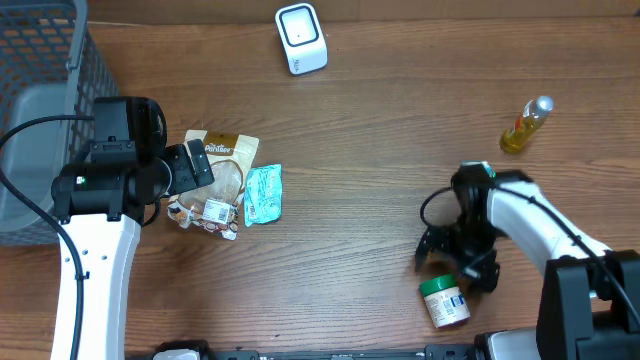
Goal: Scan the item barcode
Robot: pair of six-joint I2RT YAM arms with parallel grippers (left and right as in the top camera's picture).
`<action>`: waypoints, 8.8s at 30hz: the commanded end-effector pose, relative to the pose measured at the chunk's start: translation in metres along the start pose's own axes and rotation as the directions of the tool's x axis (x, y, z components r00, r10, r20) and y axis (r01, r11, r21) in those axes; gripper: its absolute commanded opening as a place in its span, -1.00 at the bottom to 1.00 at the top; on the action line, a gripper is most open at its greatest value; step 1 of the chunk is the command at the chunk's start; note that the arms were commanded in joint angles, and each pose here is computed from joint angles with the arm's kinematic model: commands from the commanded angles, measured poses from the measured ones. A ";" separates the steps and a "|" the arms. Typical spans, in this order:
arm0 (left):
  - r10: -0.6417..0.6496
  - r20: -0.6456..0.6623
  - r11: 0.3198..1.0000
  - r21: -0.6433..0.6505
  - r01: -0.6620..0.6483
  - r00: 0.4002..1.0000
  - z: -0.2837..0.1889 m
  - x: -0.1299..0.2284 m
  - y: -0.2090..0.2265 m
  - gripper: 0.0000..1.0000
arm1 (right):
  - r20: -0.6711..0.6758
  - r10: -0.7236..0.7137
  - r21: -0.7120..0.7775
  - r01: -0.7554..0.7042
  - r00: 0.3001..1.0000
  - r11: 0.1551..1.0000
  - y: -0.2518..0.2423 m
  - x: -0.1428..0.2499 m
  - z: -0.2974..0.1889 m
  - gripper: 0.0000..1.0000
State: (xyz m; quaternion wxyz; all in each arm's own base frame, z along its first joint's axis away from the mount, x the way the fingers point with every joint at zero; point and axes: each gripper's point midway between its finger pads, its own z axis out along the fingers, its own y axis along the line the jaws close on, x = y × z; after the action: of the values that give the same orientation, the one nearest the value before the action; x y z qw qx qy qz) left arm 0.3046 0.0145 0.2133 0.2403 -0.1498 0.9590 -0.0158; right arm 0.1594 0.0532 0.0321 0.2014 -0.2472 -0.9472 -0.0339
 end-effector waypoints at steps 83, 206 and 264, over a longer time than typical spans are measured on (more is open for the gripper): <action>0.015 0.010 1.000 -0.001 -0.015 1.000 -0.002 -0.003 -0.002 0.99 | 0.551 0.834 -0.625 -0.679 -0.035 0.384 -0.199 -0.049 -0.210 0.42; -0.006 -0.810 0.956 0.167 0.240 0.587 0.060 0.371 -0.355 0.44 | 0.447 0.892 -0.670 -0.686 -0.070 0.282 -0.215 -0.063 -0.203 1.00; 0.294 -0.239 0.439 0.894 0.091 0.925 0.103 0.207 -0.470 0.99 | 0.447 0.892 -0.670 -0.686 -0.070 0.282 -0.215 -0.063 -0.203 1.00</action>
State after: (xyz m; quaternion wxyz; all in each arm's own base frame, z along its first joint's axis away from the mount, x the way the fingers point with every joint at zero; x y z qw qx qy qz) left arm 0.3028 -0.4869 0.0632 0.0925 0.0362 0.8580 -0.5040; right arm 0.1808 -0.1960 0.2010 -0.2868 -0.7587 -0.5777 0.0917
